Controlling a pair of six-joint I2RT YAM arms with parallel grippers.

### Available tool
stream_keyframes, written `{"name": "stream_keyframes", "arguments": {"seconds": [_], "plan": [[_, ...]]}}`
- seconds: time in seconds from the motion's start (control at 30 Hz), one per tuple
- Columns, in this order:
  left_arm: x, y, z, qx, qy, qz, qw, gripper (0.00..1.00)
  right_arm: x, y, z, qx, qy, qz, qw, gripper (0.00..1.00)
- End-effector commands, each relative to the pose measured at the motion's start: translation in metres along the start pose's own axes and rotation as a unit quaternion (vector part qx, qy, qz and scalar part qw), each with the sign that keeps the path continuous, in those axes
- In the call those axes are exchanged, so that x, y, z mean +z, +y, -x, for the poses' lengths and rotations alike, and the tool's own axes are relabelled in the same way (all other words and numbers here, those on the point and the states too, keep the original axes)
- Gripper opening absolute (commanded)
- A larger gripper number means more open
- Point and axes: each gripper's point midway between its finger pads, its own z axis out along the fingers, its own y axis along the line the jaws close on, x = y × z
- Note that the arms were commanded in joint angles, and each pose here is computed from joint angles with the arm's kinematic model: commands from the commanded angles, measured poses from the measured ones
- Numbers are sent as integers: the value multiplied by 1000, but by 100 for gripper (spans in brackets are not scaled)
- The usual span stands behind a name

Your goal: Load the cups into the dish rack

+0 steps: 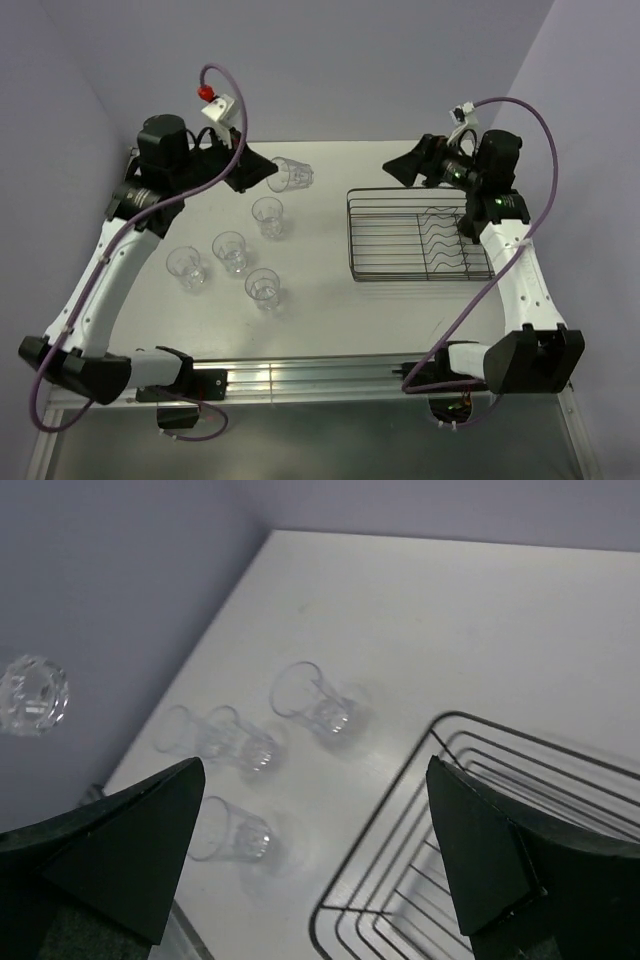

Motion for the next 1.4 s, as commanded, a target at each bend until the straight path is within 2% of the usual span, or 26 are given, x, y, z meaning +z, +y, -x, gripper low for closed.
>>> {"name": "stream_keyframes", "arguments": {"seconds": [0.0, 0.03, 0.07, 0.1, 0.13, 0.17, 0.2, 0.27, 0.3, 0.47, 0.67, 0.77, 1.1, 1.37], "plan": [[-12, -36, 32, 21, -88, -77, 993, 0, 15, 40, 24, 50, -29, 127, 990, 100], [-12, -36, 23, 18, -92, -85, 992, 0, 17, 50, 20, 99, -13, 159, 982, 100], [-16, -41, 38, 33, -131, -93, 986, 0, 18, 56, 26, 92, -30, 185, 978, 100], [-26, -47, 44, 41, -152, -98, 983, 0, 21, 58, 26, 134, -23, 198, 971, 100], [-26, -47, 38, 35, -156, -108, 981, 0, 24, 73, 20, 144, -7, 227, 963, 100], [-32, -52, 49, 49, -185, -120, 974, 0, 24, 80, 24, 136, -19, 250, 958, 100], [-37, -52, 52, 27, -192, -126, 973, 0, 28, 83, 22, 178, -5, 262, 948, 100], [-39, -52, 49, 3, -198, -137, 971, 0, 30, 98, 22, 179, -4, 298, 938, 100], [-43, -56, 55, 12, -214, -143, 966, 0, 33, 101, 20, 206, 9, 307, 929, 100], [-42, -58, 54, -15, -225, -161, 961, 0, 32, 140, 13, 220, 32, 375, 900, 100], [-35, -57, 49, -38, -227, -181, 956, 0, 38, 167, -4, 261, 80, 409, 871, 100], [-33, -59, 48, -51, -224, -196, 953, 0, 34, 179, -3, 260, 83, 435, 858, 100], [-24, -53, 33, -72, -205, -205, 954, 0, 19, 197, 2, 243, 71, 474, 843, 100], [-19, -51, 30, -78, -198, -207, 955, 0, 19, 213, -6, 229, 89, 486, 839, 100]]}}
